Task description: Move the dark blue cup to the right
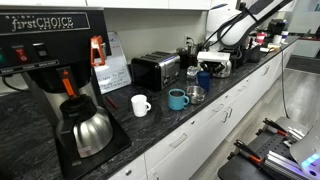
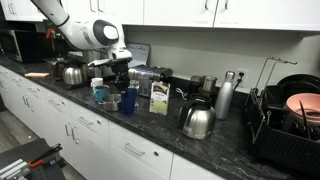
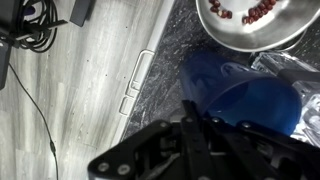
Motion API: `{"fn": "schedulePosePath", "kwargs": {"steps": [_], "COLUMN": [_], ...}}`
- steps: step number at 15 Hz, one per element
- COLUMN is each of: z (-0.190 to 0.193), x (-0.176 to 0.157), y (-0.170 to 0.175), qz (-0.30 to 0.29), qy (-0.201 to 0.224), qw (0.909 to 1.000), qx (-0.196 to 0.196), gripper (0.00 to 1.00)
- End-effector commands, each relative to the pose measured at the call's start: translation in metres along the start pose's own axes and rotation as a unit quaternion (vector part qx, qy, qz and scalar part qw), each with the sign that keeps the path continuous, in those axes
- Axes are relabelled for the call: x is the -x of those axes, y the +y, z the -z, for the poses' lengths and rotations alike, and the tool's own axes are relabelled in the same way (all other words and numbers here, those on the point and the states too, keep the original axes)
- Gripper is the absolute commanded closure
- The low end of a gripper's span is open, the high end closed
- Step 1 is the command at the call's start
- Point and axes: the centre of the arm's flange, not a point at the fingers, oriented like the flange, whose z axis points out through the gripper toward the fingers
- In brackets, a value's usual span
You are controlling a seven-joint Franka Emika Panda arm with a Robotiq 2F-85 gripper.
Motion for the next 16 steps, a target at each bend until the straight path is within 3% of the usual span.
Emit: {"fn": "schedulePosePath", "kwargs": {"steps": [1,6,7,8,16], "z": [-0.0044,-0.0095,-0.0103,-0.0108,-0.0052], "x": [0.0010,-0.0027,-0.0030,-0.0032,-0.0064], "y": [0.0014,0.0069,0.0073,0.0075,0.0071], "qz": [0.005,-0.001,-0.001,0.000,-0.003], "qy": [-0.002,-0.007,-0.009,-0.009,-0.011], "qw": [1.0000,1.0000,1.0000,1.0000,0.9999], "qx": [-0.003,0.001,0.002,0.002,-0.001], "gripper": [0.99,0.99,0.78,0.68,0.14]}}
